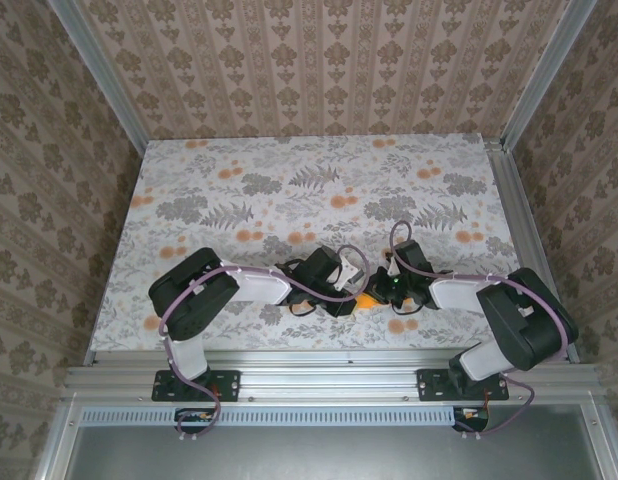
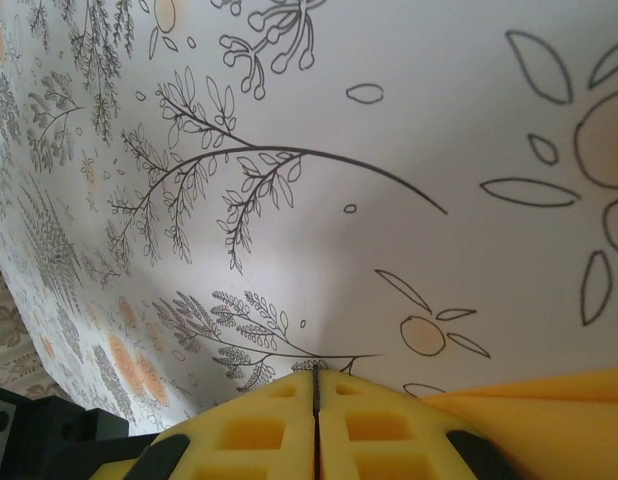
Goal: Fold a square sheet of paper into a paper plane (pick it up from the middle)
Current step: Perform the fifth fold on the wing at the bottom-center of the table.
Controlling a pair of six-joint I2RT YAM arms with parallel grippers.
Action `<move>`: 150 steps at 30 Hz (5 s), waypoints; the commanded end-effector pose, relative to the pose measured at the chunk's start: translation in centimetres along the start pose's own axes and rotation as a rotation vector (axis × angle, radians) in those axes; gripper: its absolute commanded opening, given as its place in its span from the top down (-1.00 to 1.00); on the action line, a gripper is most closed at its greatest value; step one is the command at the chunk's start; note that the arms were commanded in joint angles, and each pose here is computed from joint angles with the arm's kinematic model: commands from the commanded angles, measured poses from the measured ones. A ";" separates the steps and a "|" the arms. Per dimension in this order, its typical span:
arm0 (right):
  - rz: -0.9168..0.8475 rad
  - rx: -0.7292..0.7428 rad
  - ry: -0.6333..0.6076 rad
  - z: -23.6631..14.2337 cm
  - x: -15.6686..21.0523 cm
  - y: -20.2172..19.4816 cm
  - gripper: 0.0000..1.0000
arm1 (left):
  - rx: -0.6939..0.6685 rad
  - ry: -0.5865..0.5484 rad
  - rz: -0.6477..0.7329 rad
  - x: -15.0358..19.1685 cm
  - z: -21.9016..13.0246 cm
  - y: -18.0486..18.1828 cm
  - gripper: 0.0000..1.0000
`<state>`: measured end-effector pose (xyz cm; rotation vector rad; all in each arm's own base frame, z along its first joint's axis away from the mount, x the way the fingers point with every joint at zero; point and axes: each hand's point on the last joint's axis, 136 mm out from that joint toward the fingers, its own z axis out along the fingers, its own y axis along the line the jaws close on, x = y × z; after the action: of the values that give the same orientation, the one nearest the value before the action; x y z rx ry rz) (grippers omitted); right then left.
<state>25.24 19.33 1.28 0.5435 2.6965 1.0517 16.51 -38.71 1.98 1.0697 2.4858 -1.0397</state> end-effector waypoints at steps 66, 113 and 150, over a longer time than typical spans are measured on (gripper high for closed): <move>-0.122 0.022 0.043 0.0 0.6 0.1 0.88 | -0.192 0.200 0.029 5.0 1.6 3.4 1.00; 0.092 0.060 -0.213 -4.2 -8.8 -6.6 0.87 | -0.313 0.418 -0.003 13.2 -0.3 6.6 1.00; -0.029 -0.052 -0.172 -8.3 -7.8 -1.2 0.49 | -0.163 0.159 0.047 3.4 -4.1 -1.3 0.45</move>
<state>31.00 9.38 6.13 0.5968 2.4593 0.9757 13.91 -35.17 2.52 1.1840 2.5683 -0.7683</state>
